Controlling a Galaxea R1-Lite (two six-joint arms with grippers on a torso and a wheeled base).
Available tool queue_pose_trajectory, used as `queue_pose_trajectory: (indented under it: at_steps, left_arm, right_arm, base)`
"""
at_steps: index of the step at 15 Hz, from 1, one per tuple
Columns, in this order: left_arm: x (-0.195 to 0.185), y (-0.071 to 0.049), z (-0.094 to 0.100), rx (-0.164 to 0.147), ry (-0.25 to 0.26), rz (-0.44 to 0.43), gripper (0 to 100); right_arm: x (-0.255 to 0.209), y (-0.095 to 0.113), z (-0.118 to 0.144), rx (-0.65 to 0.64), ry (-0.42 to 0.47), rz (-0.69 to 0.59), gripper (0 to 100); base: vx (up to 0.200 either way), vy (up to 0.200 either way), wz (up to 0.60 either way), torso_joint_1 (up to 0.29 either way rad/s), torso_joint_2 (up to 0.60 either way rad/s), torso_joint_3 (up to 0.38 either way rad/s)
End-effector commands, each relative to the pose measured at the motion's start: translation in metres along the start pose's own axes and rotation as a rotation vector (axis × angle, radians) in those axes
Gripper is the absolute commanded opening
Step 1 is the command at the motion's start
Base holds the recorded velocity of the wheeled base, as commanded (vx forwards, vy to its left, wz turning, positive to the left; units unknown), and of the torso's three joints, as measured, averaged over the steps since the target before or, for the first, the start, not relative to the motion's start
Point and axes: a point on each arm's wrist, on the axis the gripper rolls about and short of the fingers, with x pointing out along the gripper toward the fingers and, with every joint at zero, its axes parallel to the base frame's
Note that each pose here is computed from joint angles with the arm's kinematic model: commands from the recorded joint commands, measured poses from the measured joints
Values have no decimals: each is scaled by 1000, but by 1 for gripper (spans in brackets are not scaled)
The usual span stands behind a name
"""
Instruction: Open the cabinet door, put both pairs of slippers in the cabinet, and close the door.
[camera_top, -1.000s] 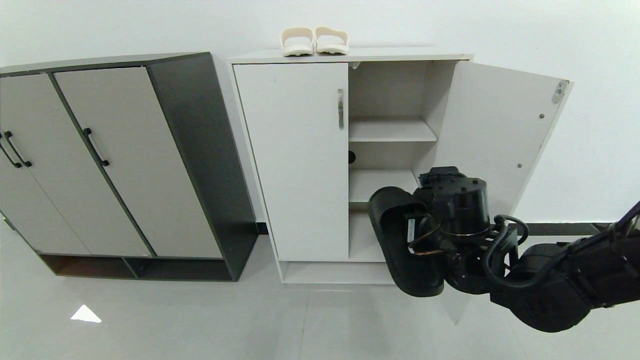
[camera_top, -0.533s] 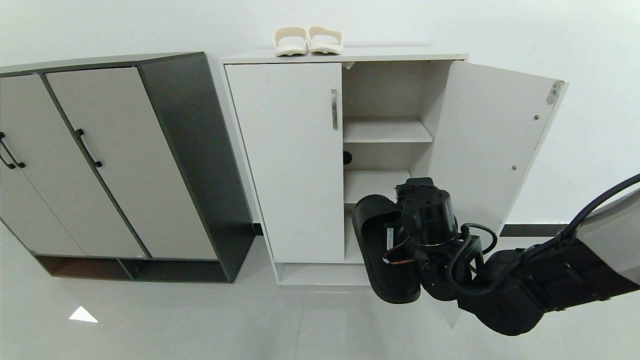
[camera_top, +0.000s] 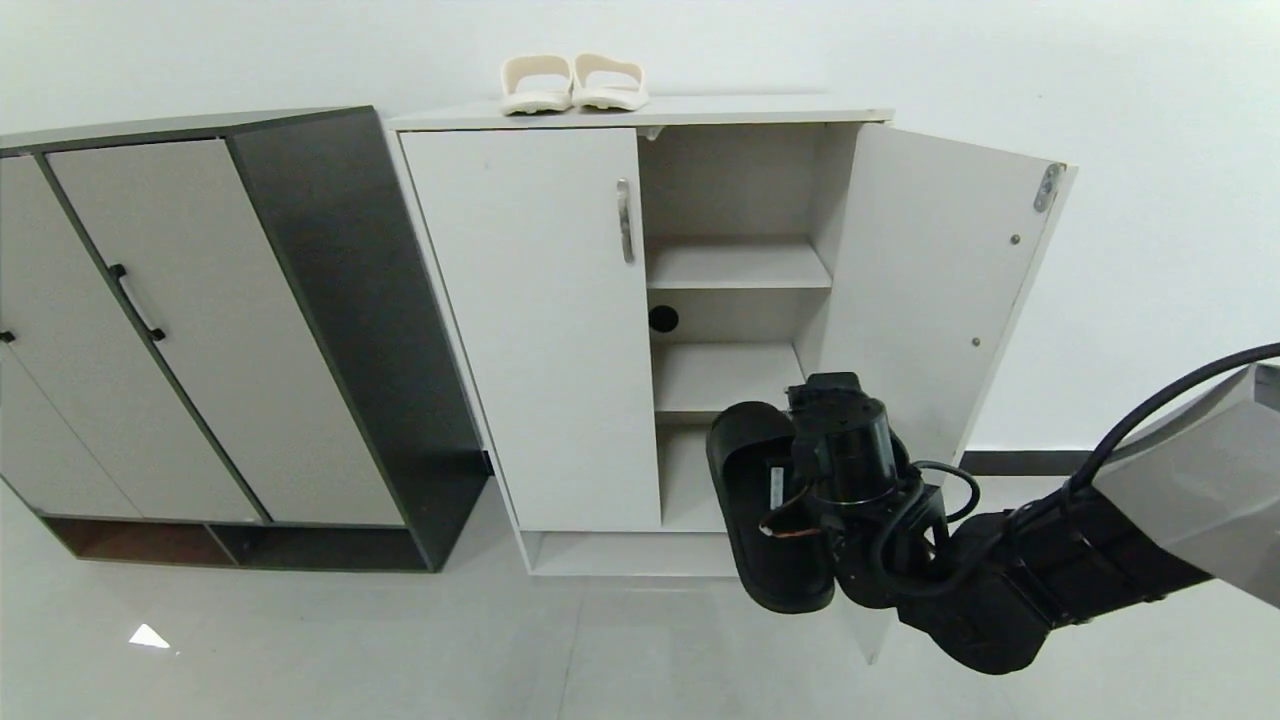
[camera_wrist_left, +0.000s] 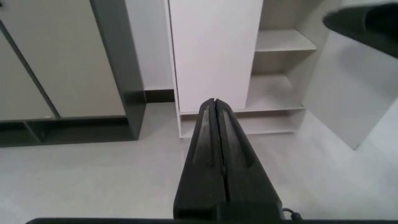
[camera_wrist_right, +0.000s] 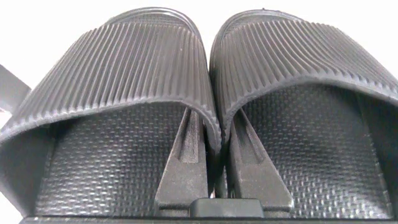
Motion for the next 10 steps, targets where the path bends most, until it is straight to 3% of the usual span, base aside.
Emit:
queue_pose_trajectory:
  at_steps: [1, 7, 10]
  left_arm:
    - [0, 0, 0, 0, 0, -1, 0]
    - [0, 0, 0, 0, 3, -1, 0]
    - [0, 0, 0, 0, 2, -1, 0]
  right_arm:
    - [3, 4, -8, -15, 16, 4, 0]
    - [0, 6, -10, -11, 12, 14, 0]
    - [2, 5, -13, -4, 18, 8, 0]
  base:
    - [0, 0, 0, 0, 0, 0]
    - [0, 0, 0, 0, 0, 0]
    - [0, 0, 0, 2, 2, -147]
